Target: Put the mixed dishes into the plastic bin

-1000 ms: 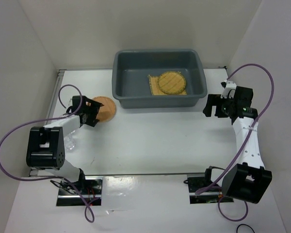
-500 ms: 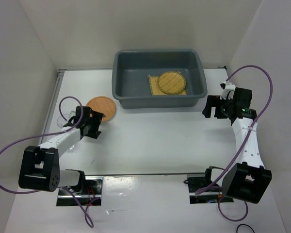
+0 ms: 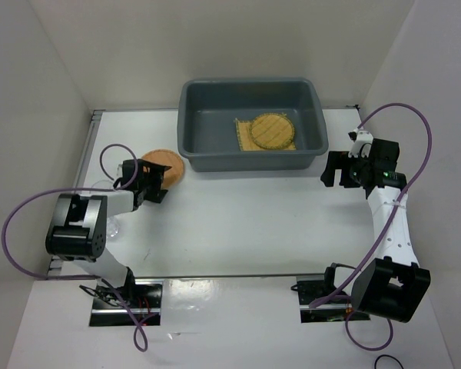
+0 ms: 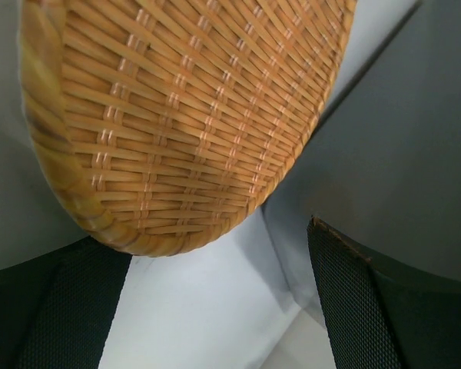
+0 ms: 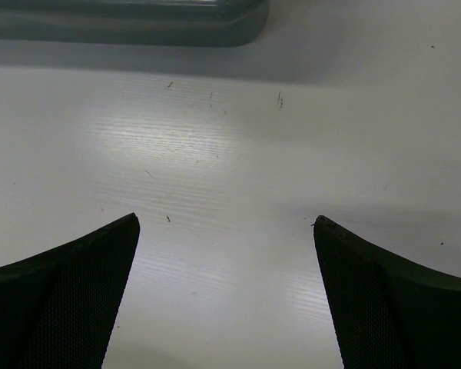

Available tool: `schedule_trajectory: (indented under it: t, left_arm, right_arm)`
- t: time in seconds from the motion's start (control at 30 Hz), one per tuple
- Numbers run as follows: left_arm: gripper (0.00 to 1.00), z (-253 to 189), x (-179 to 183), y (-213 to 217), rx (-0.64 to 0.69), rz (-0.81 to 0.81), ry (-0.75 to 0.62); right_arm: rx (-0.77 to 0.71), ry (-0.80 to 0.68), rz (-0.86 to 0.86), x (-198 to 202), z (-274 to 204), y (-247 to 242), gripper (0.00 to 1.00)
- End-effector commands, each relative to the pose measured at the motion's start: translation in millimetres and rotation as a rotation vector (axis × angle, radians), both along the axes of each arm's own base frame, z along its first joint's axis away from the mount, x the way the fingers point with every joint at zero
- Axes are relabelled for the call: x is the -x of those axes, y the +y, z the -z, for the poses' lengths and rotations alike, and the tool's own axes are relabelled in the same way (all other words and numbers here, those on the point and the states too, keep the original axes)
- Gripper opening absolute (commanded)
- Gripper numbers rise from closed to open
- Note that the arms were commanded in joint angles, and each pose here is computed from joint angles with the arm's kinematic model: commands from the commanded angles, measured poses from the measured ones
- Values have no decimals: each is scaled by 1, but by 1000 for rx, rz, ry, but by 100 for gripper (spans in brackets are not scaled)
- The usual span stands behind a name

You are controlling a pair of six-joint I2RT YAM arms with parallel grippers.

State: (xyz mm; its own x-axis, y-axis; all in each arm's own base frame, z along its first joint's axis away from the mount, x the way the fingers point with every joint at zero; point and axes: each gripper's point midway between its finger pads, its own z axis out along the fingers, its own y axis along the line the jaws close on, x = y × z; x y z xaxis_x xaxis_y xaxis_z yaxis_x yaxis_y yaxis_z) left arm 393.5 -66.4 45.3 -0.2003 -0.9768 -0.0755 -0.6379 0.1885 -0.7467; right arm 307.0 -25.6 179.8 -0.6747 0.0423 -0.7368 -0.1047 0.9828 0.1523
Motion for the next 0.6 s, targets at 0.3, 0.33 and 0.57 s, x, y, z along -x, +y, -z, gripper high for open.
schedule_trajectory:
  t: [0.3,0.33,0.57]
  left_arm:
    - [36,18,-31,12,-11,-11,-6]
    - [12,21,-29,12,-2,-19,10]
    - [0,10,-33,25,-41,-91,36]
  right_arm:
    - [2,-36,-27,-2,-5,4,98]
    - [2,-36,-27,-2,-5,4,98]
    - [-7,-29,-33,0,-4,6,98]
